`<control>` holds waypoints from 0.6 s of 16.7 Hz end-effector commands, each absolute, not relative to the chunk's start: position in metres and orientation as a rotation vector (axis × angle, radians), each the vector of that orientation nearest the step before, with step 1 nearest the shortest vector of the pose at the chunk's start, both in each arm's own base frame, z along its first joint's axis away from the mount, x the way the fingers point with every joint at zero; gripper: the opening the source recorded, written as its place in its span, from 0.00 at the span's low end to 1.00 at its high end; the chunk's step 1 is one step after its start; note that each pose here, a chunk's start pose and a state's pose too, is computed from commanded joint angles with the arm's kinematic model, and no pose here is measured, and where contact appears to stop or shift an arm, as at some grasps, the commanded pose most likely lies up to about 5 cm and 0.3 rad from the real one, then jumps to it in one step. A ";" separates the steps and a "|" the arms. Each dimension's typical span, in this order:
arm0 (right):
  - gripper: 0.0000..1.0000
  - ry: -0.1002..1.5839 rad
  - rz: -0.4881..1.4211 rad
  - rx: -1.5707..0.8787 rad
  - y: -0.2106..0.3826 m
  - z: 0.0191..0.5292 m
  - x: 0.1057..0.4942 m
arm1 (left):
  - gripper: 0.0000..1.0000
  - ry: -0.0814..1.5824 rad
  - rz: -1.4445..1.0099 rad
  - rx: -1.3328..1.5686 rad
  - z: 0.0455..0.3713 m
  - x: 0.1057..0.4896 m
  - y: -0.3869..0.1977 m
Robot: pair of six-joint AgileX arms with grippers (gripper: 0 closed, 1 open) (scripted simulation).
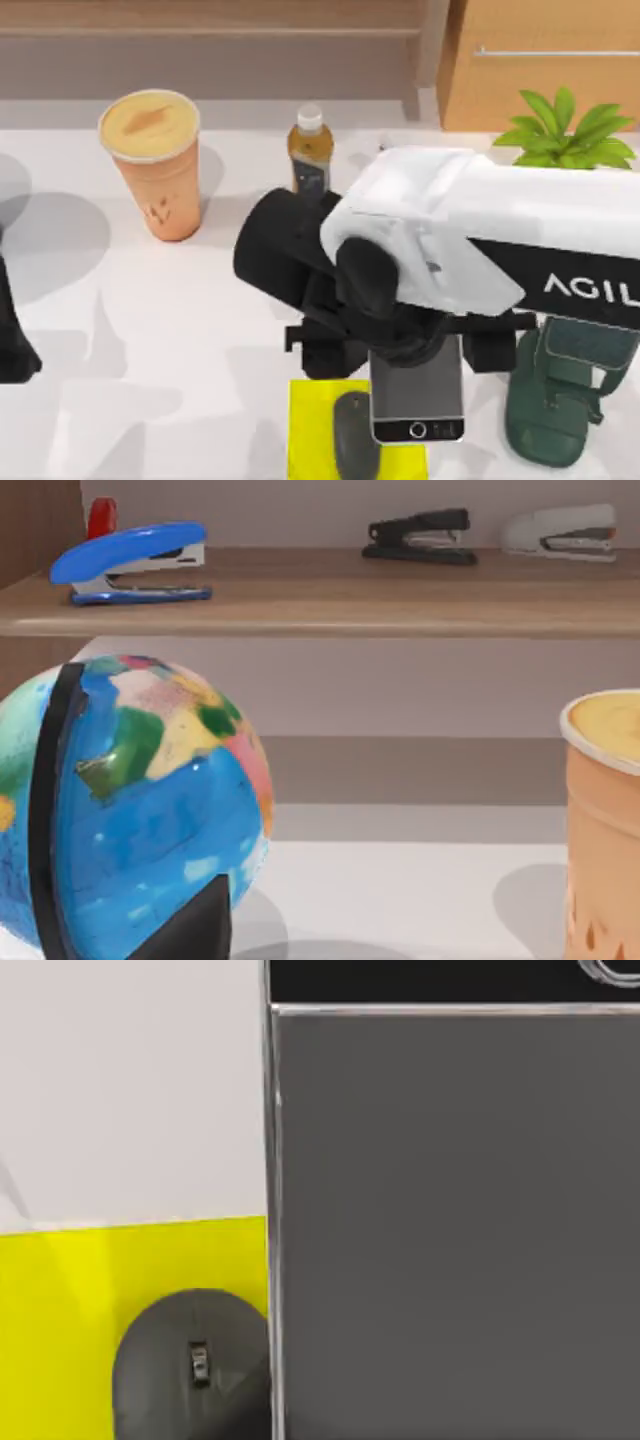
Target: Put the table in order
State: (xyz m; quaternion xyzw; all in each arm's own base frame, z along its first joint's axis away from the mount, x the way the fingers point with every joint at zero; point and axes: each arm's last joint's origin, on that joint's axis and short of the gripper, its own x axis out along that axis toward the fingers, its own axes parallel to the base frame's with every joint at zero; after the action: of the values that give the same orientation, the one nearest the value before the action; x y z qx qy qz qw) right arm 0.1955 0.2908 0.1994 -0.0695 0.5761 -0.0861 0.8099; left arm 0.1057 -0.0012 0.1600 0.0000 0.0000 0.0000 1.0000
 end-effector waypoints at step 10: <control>0.00 0.535 -0.293 -0.010 0.196 0.228 0.075 | 1.00 0.000 0.000 0.000 0.160 0.106 -0.001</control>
State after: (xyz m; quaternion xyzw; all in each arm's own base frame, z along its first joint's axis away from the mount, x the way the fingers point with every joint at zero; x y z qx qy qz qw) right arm 0.0749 0.1957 0.2279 -0.0048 0.2634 -0.1440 0.9539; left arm 0.1057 -0.0012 0.1600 0.0000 0.0000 0.0000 1.0000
